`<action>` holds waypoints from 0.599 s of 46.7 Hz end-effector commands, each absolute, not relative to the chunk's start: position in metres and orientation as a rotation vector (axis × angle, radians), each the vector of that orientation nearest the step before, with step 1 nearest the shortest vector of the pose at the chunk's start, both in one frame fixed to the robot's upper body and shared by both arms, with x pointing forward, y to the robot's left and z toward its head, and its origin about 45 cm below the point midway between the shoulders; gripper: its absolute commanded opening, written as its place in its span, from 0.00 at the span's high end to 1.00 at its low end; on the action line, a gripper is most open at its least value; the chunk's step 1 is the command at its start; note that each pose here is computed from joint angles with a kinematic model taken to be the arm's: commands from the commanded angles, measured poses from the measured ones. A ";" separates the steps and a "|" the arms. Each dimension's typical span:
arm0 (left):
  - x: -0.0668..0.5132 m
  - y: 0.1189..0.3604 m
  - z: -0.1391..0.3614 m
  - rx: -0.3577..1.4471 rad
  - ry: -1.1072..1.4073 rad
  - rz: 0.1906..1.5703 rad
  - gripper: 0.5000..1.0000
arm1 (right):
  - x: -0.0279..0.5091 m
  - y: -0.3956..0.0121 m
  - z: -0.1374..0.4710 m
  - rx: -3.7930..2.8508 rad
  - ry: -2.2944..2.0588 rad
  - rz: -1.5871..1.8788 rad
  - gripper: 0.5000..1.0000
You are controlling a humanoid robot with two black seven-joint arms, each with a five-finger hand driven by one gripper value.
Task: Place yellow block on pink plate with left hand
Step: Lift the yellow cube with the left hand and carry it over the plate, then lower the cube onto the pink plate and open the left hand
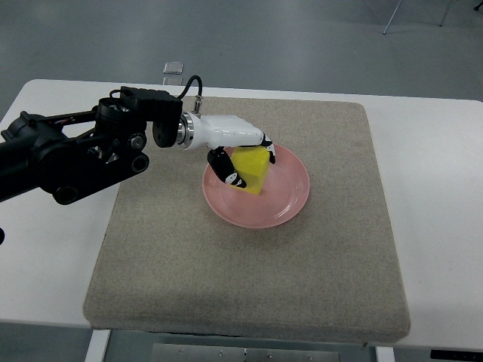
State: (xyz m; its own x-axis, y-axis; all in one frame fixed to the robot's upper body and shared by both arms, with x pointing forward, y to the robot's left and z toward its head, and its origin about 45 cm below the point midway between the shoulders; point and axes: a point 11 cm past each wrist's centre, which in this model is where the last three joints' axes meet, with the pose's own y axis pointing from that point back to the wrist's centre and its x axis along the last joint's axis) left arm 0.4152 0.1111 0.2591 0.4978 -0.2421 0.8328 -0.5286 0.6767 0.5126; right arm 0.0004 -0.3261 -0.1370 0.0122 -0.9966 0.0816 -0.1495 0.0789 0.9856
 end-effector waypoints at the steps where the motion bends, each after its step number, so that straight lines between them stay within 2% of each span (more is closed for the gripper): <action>1: 0.415 0.111 0.257 0.848 -1.061 0.202 1.00 | 0.000 -0.326 -0.137 1.267 -1.341 -1.060 0.15; 7: 0.416 0.114 0.253 0.854 -1.049 0.211 1.00 | 0.001 -0.326 -0.137 1.266 -1.342 -1.061 0.15; 11: 0.414 0.115 0.248 0.855 -1.034 0.209 0.86 | 0.000 -0.326 -0.137 1.265 -1.341 -1.062 0.15; 12: 0.414 0.116 0.247 0.855 -1.032 0.209 0.78 | 0.000 -0.326 -0.137 1.266 -1.340 -1.061 0.15; 14: 0.414 0.115 0.248 0.850 -1.028 0.211 0.54 | 0.000 -0.326 -0.137 1.265 -1.341 -1.062 0.15; 15: 0.414 0.115 0.248 0.848 -1.025 0.212 0.47 | 0.001 -0.326 -0.137 1.266 -1.342 -1.061 0.15; 17: 0.414 0.114 0.248 0.846 -1.024 0.215 0.41 | 0.000 -0.326 -0.137 1.267 -1.341 -1.060 0.15; 18: 0.414 0.113 0.250 0.840 -1.025 0.214 0.33 | 0.000 -0.326 -0.137 1.265 -1.341 -1.062 0.15; 20: 0.414 0.113 0.252 0.831 -1.024 0.219 0.08 | 0.001 -0.326 -0.137 1.266 -1.342 -1.061 0.15; 21: 0.414 0.114 0.252 0.829 -1.023 0.221 0.01 | 0.001 -0.326 -0.137 1.266 -1.342 -1.061 0.15; 28: 0.416 0.123 0.257 0.810 -0.972 0.250 0.01 | 0.001 -0.326 -0.137 1.265 -1.343 -1.062 0.15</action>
